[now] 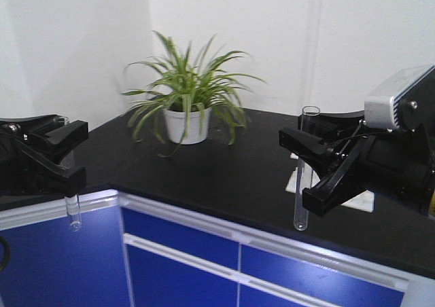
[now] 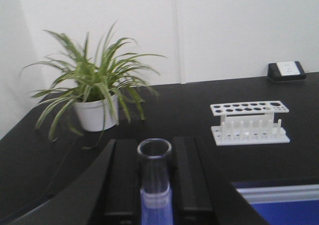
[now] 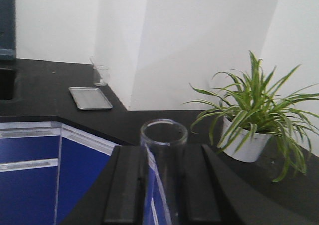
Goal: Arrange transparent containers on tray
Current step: 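Hold both test tubes upright while the base drives to the yellow tray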
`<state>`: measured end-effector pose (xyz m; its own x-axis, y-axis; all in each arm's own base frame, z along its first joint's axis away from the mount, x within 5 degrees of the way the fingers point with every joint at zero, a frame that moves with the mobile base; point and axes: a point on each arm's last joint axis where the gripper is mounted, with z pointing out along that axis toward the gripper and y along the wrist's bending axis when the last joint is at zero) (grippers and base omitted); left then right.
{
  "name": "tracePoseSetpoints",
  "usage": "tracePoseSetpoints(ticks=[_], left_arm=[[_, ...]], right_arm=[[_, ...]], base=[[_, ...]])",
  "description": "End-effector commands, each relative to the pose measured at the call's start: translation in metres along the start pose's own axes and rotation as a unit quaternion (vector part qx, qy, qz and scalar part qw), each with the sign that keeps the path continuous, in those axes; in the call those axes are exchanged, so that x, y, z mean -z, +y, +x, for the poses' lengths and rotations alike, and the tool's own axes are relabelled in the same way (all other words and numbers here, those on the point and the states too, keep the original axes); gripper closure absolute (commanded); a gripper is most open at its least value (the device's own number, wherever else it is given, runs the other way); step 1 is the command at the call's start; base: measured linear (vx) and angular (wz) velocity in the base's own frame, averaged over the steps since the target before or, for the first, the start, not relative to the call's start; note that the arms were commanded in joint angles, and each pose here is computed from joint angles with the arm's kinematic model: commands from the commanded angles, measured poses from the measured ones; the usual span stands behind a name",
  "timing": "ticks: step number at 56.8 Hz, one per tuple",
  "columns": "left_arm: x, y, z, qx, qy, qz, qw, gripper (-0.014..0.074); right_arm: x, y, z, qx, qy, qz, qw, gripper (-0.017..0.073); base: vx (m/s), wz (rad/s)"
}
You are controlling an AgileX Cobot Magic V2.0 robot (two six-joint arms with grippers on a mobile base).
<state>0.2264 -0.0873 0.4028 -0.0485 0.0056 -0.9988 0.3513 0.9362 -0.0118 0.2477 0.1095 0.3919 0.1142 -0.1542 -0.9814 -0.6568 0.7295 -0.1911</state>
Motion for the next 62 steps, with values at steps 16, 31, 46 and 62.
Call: tracePoseSetpoints(ticks=[16, 31, 46, 62], left_arm=[[0.0071, -0.0042, -0.0196, 0.007, -0.055, 0.019, 0.998, 0.0599], [0.0071, -0.0042, -0.0196, 0.007, -0.055, 0.019, 0.998, 0.0599], [0.0071, -0.0042, -0.0195, 0.007, -0.054, 0.019, 0.998, 0.0599], [0.0071, -0.0042, -0.0195, 0.007, -0.054, 0.019, 0.998, 0.0599]], right_arm=[[0.007, 0.0002, -0.0183, -0.004, -0.034, 0.003, 0.999, 0.0572], [0.007, 0.0002, -0.0183, -0.004, -0.034, 0.003, 0.999, 0.0572], [0.007, 0.0006, -0.0185, -0.004, -0.035, 0.0, 0.999, 0.0572], [0.007, 0.0005, -0.0185, -0.004, -0.035, 0.001, 0.999, 0.0572]], base=[[-0.34, 0.38], [-0.36, 0.4], [-0.33, 0.43], [-0.25, 0.49]])
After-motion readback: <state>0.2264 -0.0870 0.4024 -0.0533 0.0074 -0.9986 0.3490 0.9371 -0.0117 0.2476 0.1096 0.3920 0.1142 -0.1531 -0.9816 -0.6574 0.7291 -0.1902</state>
